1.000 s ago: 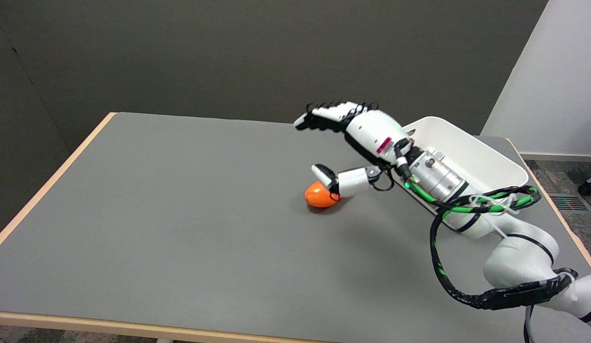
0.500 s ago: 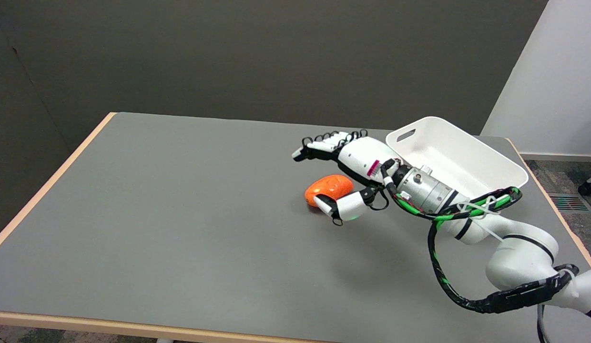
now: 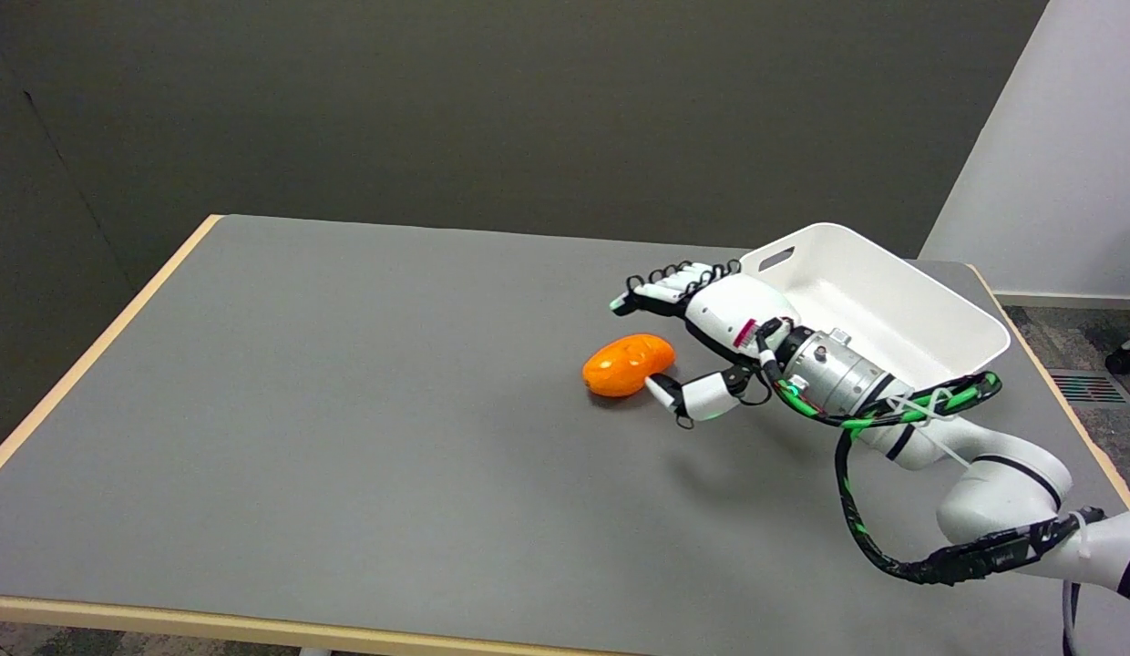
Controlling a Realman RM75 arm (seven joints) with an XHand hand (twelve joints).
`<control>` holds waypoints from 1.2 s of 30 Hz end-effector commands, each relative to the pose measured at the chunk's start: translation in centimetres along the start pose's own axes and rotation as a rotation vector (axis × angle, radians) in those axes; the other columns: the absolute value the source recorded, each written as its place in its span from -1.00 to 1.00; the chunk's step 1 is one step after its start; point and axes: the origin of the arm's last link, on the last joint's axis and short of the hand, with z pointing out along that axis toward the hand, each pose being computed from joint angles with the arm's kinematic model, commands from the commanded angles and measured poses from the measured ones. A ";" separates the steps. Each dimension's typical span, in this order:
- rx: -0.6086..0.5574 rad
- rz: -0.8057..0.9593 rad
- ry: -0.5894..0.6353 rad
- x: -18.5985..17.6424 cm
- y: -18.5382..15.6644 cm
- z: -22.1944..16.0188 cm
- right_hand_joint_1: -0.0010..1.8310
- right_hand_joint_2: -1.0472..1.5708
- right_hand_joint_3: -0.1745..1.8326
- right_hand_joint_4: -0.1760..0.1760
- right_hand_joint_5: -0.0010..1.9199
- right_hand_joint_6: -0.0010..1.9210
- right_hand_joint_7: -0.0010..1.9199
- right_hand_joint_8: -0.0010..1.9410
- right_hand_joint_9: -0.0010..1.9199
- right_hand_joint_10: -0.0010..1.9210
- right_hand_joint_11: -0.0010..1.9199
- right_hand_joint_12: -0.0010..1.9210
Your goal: Pick up mango.Place mango into white box.
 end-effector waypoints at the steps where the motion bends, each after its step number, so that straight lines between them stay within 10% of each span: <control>1: -0.048 -0.135 0.002 -1.0 3.5 0.0 -0.28 0.28 0.17 0.75 -0.72 -0.40 -0.58 -0.51 -0.62 -0.20 -0.70 0.46; 36: 0.130 -0.332 -0.115 -3.5 2.4 7.3 -0.29 0.27 0.18 0.69 -0.77 -0.50 -0.66 -0.59 -0.66 -0.25 -0.74 0.40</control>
